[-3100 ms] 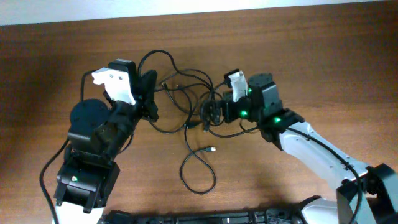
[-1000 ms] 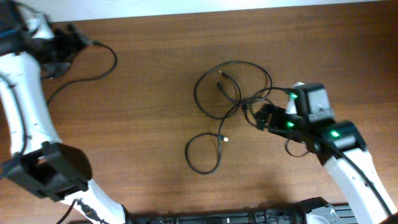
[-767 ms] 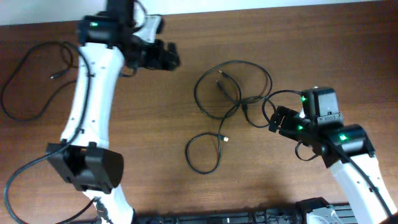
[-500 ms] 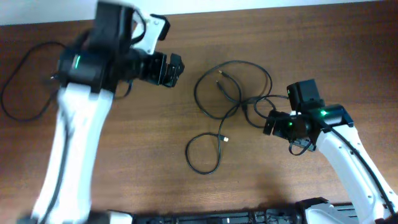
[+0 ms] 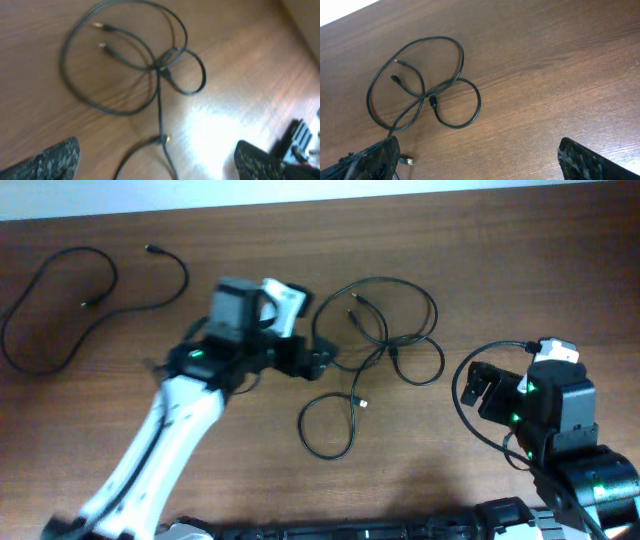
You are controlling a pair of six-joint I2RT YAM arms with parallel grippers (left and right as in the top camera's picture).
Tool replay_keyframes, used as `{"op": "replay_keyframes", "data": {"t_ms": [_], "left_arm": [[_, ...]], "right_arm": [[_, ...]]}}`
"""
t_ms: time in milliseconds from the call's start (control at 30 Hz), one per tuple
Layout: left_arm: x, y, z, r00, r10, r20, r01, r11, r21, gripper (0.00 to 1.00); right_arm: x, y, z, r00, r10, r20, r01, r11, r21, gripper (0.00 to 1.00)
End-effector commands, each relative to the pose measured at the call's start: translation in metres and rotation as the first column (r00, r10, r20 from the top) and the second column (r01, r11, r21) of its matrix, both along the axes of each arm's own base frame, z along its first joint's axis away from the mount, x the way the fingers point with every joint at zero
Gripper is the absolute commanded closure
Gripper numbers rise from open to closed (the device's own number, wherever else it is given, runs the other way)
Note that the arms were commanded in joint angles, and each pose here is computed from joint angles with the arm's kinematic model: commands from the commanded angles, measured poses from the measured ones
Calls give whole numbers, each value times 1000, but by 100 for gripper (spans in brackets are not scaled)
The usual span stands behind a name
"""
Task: Untangle cables
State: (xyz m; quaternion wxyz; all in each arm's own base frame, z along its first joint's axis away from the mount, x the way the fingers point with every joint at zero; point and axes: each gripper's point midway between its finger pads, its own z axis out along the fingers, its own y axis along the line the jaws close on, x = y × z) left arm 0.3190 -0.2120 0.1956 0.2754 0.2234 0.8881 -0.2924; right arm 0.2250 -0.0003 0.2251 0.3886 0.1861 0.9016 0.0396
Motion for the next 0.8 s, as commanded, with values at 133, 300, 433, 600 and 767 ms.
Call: {"op": "replay_keyframes", "data": {"t_ms": [133, 300, 433, 600, 767], "left_arm": [[35, -100, -106, 998, -17, 56, 10, 992, 128, 1], [26, -120, -151, 998, -63, 16, 59, 985, 160, 13], [26, -117, -169, 999, -46, 8, 43, 976, 213, 29], [31, -119, -167, 999, -40, 28, 34, 978, 205, 100], [39, -117, 7, 939, -8, 343, 3, 1000, 15, 100]], "right_arm": [[2, 4, 9, 999, 13, 35, -14, 1000, 28, 1], [2, 8, 8, 999, 28, 33, -29, 999, 41, 1], [1, 8, 8, 999, 28, 31, -29, 999, 41, 1], [0, 7, 6, 999, 28, 20, -28, 999, 40, 1], [-2, 7, 3, 1000, 27, 7, -28, 999, 38, 1]]}}
